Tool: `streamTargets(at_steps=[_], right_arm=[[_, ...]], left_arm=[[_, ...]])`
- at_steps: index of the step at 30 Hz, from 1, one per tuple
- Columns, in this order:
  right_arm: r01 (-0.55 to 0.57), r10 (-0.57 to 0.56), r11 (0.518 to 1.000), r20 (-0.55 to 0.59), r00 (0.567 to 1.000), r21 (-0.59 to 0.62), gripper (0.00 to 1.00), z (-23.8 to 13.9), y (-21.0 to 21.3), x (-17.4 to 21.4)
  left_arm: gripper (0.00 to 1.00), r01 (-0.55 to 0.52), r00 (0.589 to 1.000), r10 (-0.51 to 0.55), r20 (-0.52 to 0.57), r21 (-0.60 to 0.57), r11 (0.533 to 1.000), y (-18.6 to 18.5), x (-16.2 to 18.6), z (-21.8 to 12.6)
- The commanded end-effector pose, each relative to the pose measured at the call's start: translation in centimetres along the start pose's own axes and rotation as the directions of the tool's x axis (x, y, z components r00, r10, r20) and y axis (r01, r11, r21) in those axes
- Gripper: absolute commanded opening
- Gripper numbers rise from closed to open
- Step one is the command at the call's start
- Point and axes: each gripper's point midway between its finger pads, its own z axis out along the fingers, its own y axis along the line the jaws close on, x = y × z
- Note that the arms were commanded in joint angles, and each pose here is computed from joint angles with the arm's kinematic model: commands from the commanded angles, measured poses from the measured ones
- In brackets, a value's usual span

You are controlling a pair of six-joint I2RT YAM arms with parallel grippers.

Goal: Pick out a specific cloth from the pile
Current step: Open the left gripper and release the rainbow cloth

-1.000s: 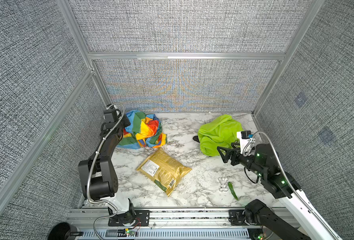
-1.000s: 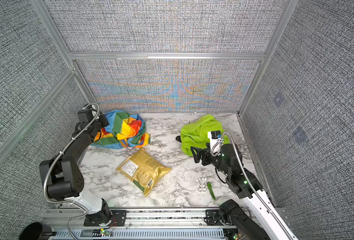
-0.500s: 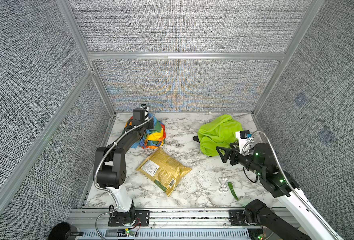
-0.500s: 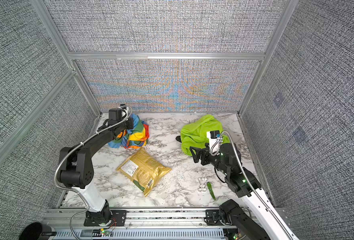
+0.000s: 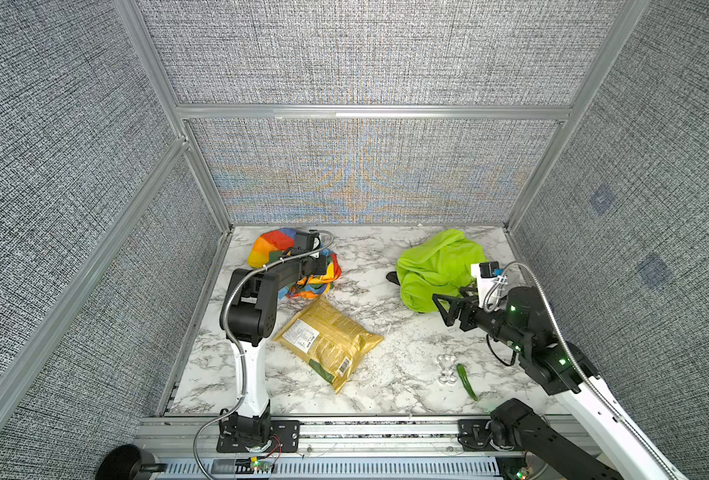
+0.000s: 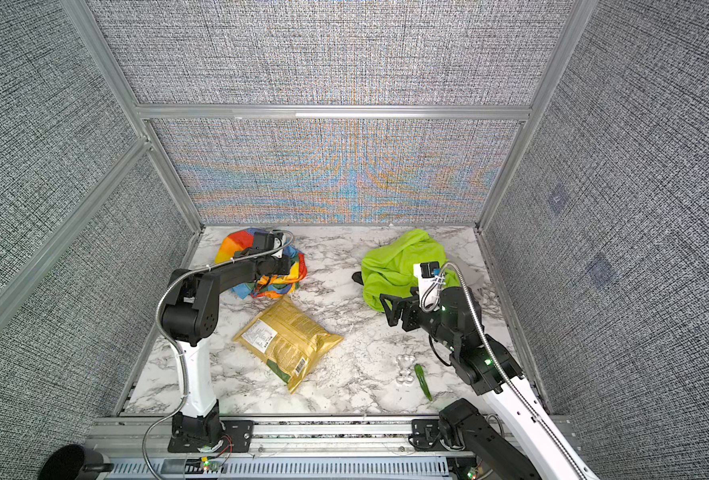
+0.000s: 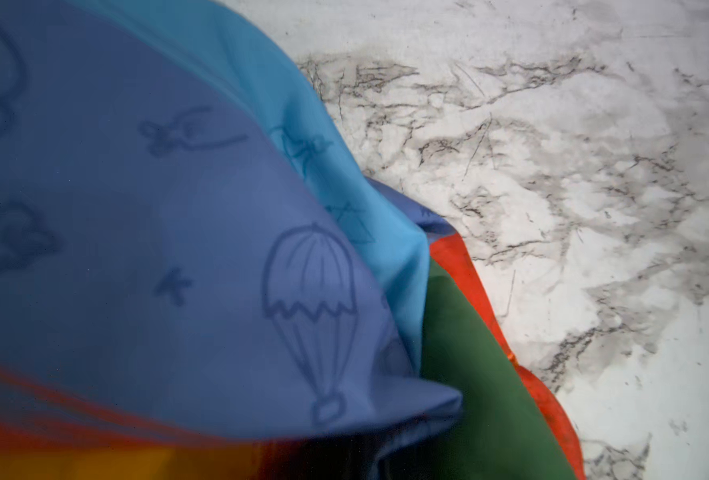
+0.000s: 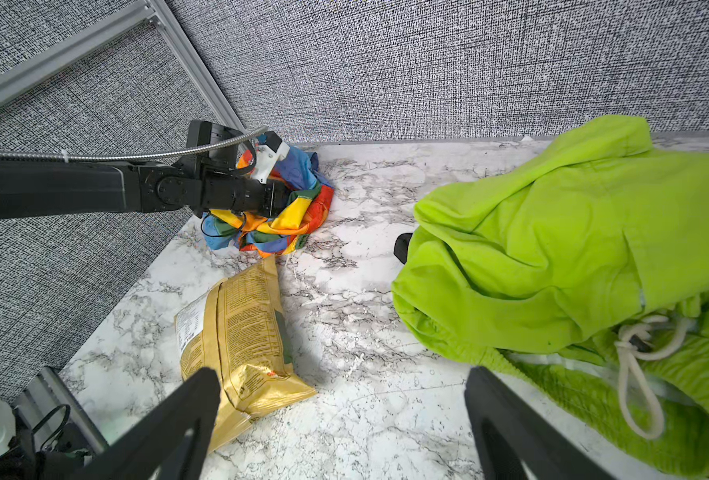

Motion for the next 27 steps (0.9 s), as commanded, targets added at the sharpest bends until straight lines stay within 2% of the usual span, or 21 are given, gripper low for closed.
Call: streamTargets(at_steps=[1,5,12,14,19,23,25,26,27], right_arm=[[0.008,-0.008,1.0,0.031,0.999,0.005,0.97,-0.6,0.0,-0.5],[0.006,-0.006,1.0,0.023,1.0,-0.001,0.97,-0.3,0.0,-0.2],[0.003,-0.002,1.0,0.039,0.999,-0.021,0.97,-0.6,0.4,-0.7],[0.007,-0.007,1.0,0.039,0.999,-0.015,0.97,-0.8,0.4,-0.7],[0.013,-0.013,1.0,0.04,0.999,-0.01,0.97,-1.0,0.3,-0.6],[0.021,-0.02,1.0,0.044,0.999,-0.014,0.97,-1.1,0.4,-0.7],[0.031,-0.03,0.999,0.046,0.998,-0.013,0.97,-1.2,0.4,-0.8],[0.038,-0.038,0.999,0.045,0.998,-0.012,0.97,-1.2,0.4,-0.9],[0.047,-0.046,0.999,0.041,0.998,-0.01,0.97,-1.3,0.4,-0.9]], left_arm=[[0.21,0.043,0.999,-0.043,-0.012,0.018,0.999,-0.2,0.4,0.1],[0.29,0.057,0.997,-0.058,0.042,0.018,0.998,-0.1,-1.7,-0.5],[0.48,0.094,0.99,-0.099,0.098,0.051,0.994,-0.3,-4.7,-1.1],[0.51,0.098,0.989,-0.103,0.109,0.055,0.994,-0.4,-5.4,-1.8],[0.6,0.078,0.982,-0.089,0.169,0.075,0.994,-1.2,-7.5,-5.8],[0.69,0.059,0.966,-0.078,0.246,0.083,0.995,-1.8,-9.5,-11.3],[0.79,0.054,0.958,-0.076,0.277,0.086,0.995,-2.0,-9.9,-13.7],[0.89,0.05,0.953,-0.074,0.293,0.088,0.995,-2.2,-10.0,-15.0],[0.94,0.048,0.95,-0.073,0.302,0.089,0.995,-2.3,-9.8,-16.0]])
